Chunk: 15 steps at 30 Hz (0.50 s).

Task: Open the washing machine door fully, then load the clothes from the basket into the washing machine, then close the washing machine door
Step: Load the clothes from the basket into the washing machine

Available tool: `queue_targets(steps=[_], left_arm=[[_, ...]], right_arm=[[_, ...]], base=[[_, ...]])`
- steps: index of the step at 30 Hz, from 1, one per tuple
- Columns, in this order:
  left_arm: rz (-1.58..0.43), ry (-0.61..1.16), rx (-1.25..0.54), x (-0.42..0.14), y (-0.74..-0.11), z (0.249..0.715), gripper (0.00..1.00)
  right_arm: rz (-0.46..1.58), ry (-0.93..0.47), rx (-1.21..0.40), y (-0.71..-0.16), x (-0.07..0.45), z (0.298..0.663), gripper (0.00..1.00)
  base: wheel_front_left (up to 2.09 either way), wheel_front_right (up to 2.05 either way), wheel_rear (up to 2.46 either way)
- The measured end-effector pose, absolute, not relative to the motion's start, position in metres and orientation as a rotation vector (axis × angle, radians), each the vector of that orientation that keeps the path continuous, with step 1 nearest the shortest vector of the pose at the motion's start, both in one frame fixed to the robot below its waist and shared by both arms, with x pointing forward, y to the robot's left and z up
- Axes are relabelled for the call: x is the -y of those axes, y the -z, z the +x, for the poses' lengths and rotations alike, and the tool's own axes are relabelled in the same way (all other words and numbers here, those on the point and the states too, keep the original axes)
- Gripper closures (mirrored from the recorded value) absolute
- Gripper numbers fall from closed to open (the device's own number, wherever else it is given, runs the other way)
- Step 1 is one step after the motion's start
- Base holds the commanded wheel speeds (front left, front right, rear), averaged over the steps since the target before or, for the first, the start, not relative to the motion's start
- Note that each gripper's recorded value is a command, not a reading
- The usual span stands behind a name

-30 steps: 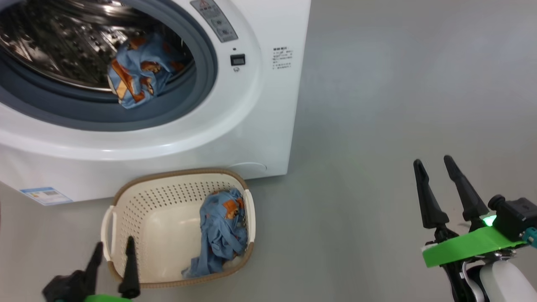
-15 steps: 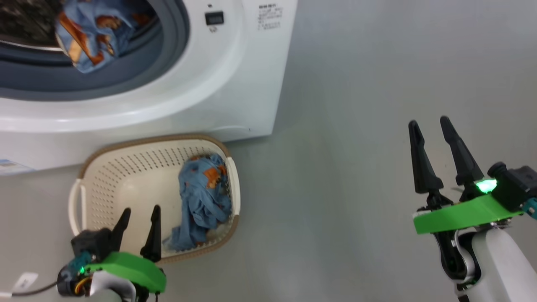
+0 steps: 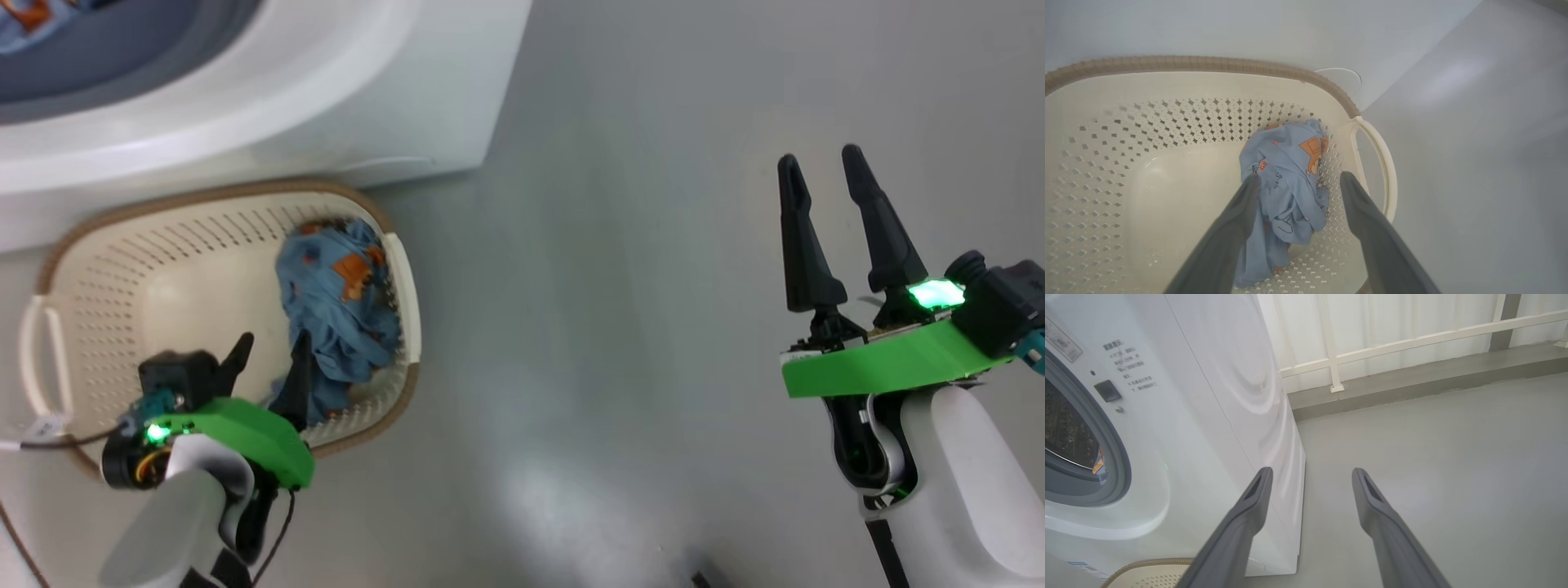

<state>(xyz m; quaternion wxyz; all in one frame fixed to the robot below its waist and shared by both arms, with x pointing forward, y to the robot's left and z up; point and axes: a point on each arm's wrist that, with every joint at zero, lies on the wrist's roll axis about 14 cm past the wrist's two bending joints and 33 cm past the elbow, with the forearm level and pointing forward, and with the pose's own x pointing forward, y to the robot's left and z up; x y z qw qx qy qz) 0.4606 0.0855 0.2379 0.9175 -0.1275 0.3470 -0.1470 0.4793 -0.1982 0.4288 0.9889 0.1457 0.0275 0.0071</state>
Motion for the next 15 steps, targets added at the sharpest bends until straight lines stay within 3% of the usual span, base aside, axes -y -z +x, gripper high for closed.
queue_targets(steps=[15], left_arm=[[-0.248,0.392,-0.949,-0.063,-0.161,0.478,0.0]], right_arm=[[0.27,0.039,-0.138,-0.381,0.212,0.492,0.0]], base=[[0.0,0.0,0.0]])
